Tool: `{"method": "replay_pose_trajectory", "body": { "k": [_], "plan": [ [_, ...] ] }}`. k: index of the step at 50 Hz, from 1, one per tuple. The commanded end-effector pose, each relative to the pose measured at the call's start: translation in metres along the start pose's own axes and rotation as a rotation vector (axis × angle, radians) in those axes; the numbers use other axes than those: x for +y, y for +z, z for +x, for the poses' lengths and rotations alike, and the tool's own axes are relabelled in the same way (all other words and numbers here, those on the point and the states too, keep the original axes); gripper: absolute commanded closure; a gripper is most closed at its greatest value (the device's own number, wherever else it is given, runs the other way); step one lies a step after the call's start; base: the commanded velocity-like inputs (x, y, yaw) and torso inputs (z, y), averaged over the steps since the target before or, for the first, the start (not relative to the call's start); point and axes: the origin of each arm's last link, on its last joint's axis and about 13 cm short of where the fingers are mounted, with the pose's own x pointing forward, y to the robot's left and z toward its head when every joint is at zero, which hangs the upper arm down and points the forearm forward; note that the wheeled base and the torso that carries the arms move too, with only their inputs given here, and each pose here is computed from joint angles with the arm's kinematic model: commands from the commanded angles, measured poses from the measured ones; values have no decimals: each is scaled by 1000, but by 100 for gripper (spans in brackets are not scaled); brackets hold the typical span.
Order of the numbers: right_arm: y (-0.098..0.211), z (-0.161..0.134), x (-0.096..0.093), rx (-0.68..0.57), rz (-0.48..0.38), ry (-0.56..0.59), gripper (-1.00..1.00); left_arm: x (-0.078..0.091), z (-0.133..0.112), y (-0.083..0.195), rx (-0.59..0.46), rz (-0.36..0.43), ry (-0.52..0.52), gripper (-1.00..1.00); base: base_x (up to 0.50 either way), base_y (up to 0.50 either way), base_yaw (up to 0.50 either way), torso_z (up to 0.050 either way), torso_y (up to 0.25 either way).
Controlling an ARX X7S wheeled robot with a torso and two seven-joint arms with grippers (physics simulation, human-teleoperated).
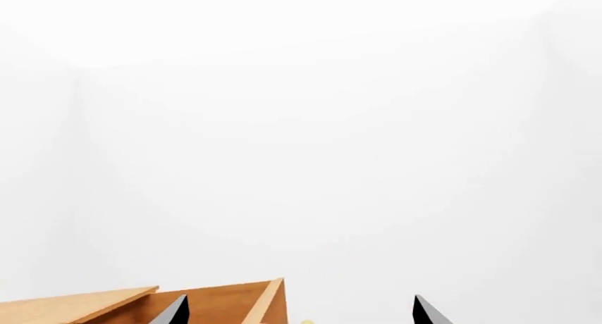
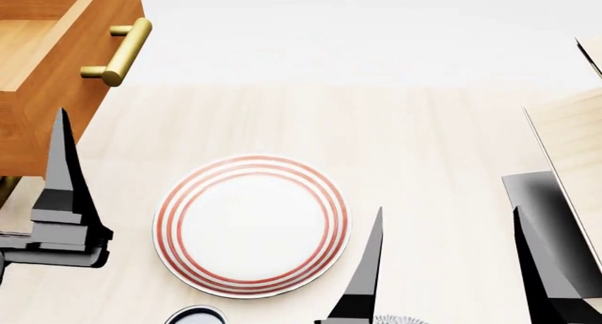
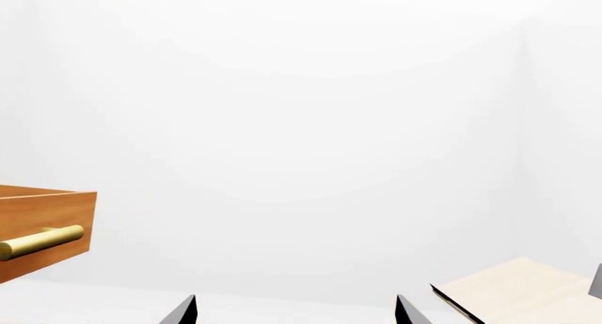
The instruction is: Close the top drawer of the cabinet.
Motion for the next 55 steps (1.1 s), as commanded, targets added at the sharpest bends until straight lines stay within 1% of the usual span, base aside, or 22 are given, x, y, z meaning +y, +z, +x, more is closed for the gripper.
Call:
{"method": "replay_pose_trajectory", "body": {
  "k": [1,9,11,13,14,19,20,21,23,24,25,26,27,28,30,32,33,37,45,47,48,55],
  "plan": [
    [0,-1,1,-2,4,13,-100,-20,27,10,-27,25,-79,-100,0,0,0,0,0],
    [0,0,0,-2,8,19,-100,-36,45,12,-44,41,-135,-100,0,0,0,0,0],
    [0,0,0,-3,9,21,-100,-38,48,12,-48,52,-148,-100,0,0,0,0,0],
    [0,0,1,-5,9,22,-100,-41,55,15,-59,87,-180,-100,0,0,0,0,0],
    [0,0,-1,-4,7,26,-100,-43,62,15,-87,188,-201,-100,0,0,0,0,0],
    [0,0,-1,-3,7,29,-100,-44,78,4,-91,366,-245,-100,0,0,0,0,0],
    [0,1,-1,-1,11,31,-100,-47,106,10,-260,618,-352,-100,0,0,0,0,0],
    [0,1,-1,-1,11,31,-100,-53,133,23,-321,625,-336,-100,0,0,0,0,0],
    [0,2,-2,-2,13,29,-100,-60,153,-4,-400,950,-414,-100,0,0,0,0,0],
    [0,2,-2,-4,13,29,-100,-57,158,-29,-348,1144,-448,-100,0,0,0,0,0],
    [0,2,-2,-3,12,28,-100,-49,162,-54,-258,1343,-479,-100,0,0,0,0,0],
    [0,2,-2,-2,11,28,-100,-47,162,-57,-265,1502,-471,-100,0,0,0,0,0],
    [0,1,-2,-1,4,27,-100,-47,163,-56,-280,1576,-462,-100,0,0,0,0,0],
    [0,1,-2,-2,7,27,-100,-48,163,-57,-266,1582,-464,-100,0,0,0,0,0],
    [0,2,-3,-5,10,25,-100,-47,163,-63,-284,1648,-489,-100,0,0,0,0,0],
    [0,2,-4,-5,12,21,-100,-47,165,-63,-272,1663,-489,-100,0,0,0,0,0],
    [0,2,-4,-5,13,20,-100,-47,165,-63,-284,1690,-494,-100,0,0,0,0,0],
    [0,2,-4,-6,15,21,-100,-48,165,-64,-287,1702,-488,-100,0,0,0,0,0],
    [0,2,-4,-6,16,20,-100,-42,165,-67,-284,1772,-506,-100,0,0,0,0,0],
    [0,2,-4,-6,16,20,-100,-42,165,-67,-279,1771,-507,-100,0,0,0,0,0],
    [0,2,-4,-5,16,22,-100,-40,165,-69,-255,1776,-506,-100,0,0,0,0,0],
    [0,2,-3,-5,17,20,-100,-31,163,-73,-216,1798,-510,-100,0,0,0,0,0]
  ]
}}
